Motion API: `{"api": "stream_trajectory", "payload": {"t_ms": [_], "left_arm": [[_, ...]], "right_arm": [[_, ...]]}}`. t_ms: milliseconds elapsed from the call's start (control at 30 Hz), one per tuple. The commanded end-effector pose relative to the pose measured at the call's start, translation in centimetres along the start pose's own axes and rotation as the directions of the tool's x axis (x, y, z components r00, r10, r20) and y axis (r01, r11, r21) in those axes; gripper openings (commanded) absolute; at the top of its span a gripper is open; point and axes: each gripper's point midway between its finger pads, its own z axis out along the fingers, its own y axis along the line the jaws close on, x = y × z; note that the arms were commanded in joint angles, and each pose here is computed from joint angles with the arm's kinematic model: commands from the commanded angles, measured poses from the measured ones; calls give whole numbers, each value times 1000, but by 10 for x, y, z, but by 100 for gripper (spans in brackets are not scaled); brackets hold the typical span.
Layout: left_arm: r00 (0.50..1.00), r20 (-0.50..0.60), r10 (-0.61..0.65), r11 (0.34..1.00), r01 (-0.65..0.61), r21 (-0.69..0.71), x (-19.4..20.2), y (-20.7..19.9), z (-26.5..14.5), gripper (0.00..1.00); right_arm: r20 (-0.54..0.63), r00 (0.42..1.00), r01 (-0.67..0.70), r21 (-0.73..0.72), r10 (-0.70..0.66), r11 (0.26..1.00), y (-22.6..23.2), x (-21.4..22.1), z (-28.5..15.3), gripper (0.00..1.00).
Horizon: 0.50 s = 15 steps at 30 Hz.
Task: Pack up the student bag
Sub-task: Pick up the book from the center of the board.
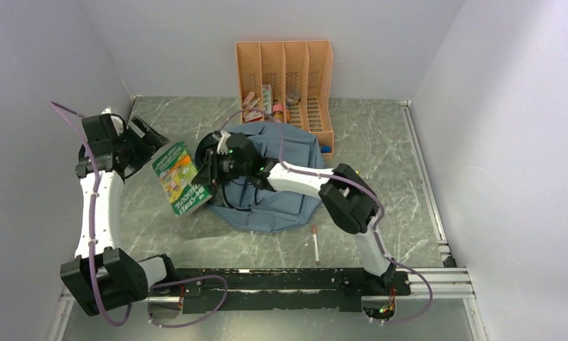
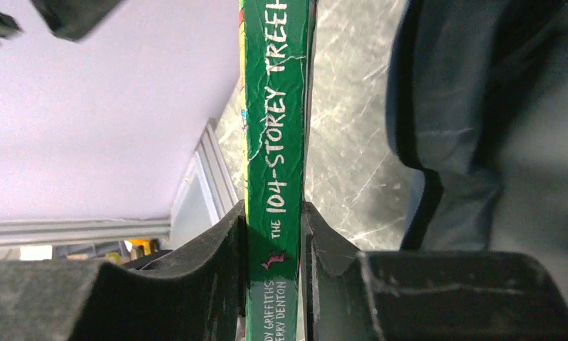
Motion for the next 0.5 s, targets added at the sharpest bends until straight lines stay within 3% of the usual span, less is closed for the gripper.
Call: {"api": "stream_trajectory", "payload": {"t_ms": [0, 333, 467], "left_arm": [[995, -65, 70, 927, -41, 374, 8, -74, -9, 85], [990, 50, 135, 806, -139, 575, -12, -142, -54, 88], [988, 78, 130, 792, -151, 591, -16, -150, -59, 89]], "right_arm": [[164, 986, 7, -116, 13, 993, 40, -76, -46, 0], [346, 920, -148, -134, 186, 980, 27, -167, -126, 0], [478, 851, -182, -117, 216, 976, 15, -204, -163, 0]]}}
